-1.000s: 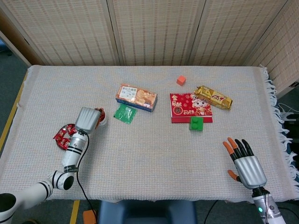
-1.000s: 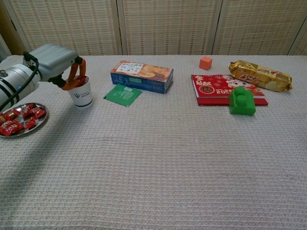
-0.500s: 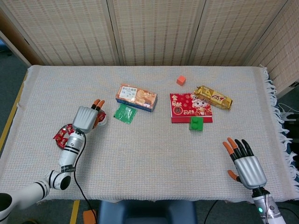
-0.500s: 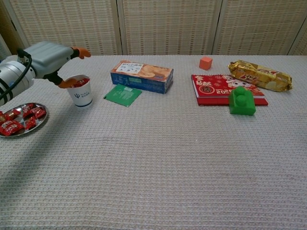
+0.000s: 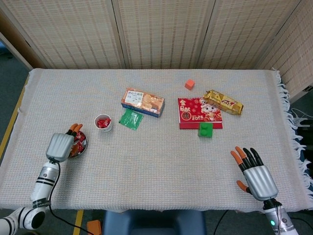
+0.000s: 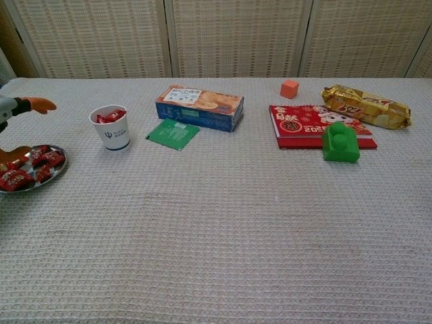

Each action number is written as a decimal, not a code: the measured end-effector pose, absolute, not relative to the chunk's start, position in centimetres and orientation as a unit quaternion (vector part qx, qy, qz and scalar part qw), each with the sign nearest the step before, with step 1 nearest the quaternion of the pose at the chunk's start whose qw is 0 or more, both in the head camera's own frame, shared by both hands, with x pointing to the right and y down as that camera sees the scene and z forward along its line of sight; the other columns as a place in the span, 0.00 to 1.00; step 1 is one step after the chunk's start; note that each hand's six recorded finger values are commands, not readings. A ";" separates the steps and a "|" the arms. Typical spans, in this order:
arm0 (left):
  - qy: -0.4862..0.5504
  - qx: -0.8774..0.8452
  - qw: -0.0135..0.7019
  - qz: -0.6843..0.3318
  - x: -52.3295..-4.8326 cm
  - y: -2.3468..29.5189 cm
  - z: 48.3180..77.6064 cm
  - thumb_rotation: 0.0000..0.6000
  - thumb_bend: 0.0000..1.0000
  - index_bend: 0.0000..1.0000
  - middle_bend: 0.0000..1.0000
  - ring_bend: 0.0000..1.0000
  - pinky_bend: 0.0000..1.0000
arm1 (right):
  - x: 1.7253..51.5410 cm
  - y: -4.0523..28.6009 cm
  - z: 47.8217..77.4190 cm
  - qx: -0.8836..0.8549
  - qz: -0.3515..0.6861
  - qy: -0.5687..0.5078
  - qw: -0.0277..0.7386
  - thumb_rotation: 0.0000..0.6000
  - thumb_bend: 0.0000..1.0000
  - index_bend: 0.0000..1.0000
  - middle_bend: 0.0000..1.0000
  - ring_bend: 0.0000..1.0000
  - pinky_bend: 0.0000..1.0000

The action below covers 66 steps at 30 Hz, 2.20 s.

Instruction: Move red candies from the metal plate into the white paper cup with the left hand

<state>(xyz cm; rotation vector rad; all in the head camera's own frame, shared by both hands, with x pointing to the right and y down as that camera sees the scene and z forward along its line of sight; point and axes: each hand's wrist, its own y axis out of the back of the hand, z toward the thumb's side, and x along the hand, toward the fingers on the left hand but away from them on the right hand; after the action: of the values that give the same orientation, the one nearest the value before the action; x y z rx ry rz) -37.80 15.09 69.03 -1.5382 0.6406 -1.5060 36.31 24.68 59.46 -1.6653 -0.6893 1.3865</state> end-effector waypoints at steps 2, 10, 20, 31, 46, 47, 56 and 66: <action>0.247 -0.609 0.431 -0.618 -38.9 15.6 69.3 1.00 0.40 0.09 0.12 0.83 1.00 | 36.3 24.7 59.5 -0.665 0.553 -0.274 0.420 1.00 0.12 0.00 0.00 0.00 0.00; 0.207 -0.571 0.438 -0.663 -42.3 16.1 70.4 1.00 0.41 0.17 0.17 0.83 1.00 | 36.3 24.8 59.7 -0.664 0.557 -0.271 0.419 1.00 0.12 0.00 0.00 0.00 0.00; 0.182 -0.543 0.445 -0.689 -44.1 16.0 71.5 1.00 0.40 0.31 0.31 0.83 1.00 | 36.2 24.8 59.7 -0.664 0.557 -0.269 0.419 1.00 0.12 0.00 0.00 0.00 0.00; 0.156 -0.530 0.464 -0.692 -44.1 16.0 73.1 1.00 0.40 0.33 0.31 0.83 1.00 | 36.3 24.8 59.8 -0.665 0.559 -0.268 0.417 1.00 0.12 0.00 0.00 0.00 0.00; 0.112 -0.500 0.497 -0.700 -44.3 16.0 73.9 1.00 0.40 0.41 0.36 0.83 1.00 | 36.3 24.8 59.7 -0.665 0.559 -0.270 0.416 1.00 0.12 0.00 0.00 0.00 0.00; 0.108 -0.499 0.499 -0.700 -44.3 16.1 73.9 1.00 0.40 0.41 0.35 0.83 1.00 | 36.3 24.8 59.7 -0.664 0.559 -0.270 0.416 1.00 0.12 0.00 0.00 0.00 0.00; 0.096 -0.500 0.511 -0.692 -43.6 16.5 74.1 1.00 0.40 0.37 0.30 0.83 1.00 | 36.4 24.7 59.7 -0.664 0.560 -0.270 0.415 1.00 0.12 0.00 0.00 0.00 0.00; 0.089 -0.499 0.517 -0.690 -43.3 16.8 74.1 1.00 0.40 0.39 0.33 0.83 1.00 | 36.3 24.8 59.7 -0.665 0.560 -0.269 0.415 1.00 0.12 0.00 0.00 0.00 0.00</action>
<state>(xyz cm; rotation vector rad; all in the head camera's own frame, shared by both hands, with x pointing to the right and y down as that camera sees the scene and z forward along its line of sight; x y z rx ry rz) -43.29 16.84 74.11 -1.1984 0.2137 -1.6564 36.31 24.78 59.75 -1.6720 -0.6748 1.4061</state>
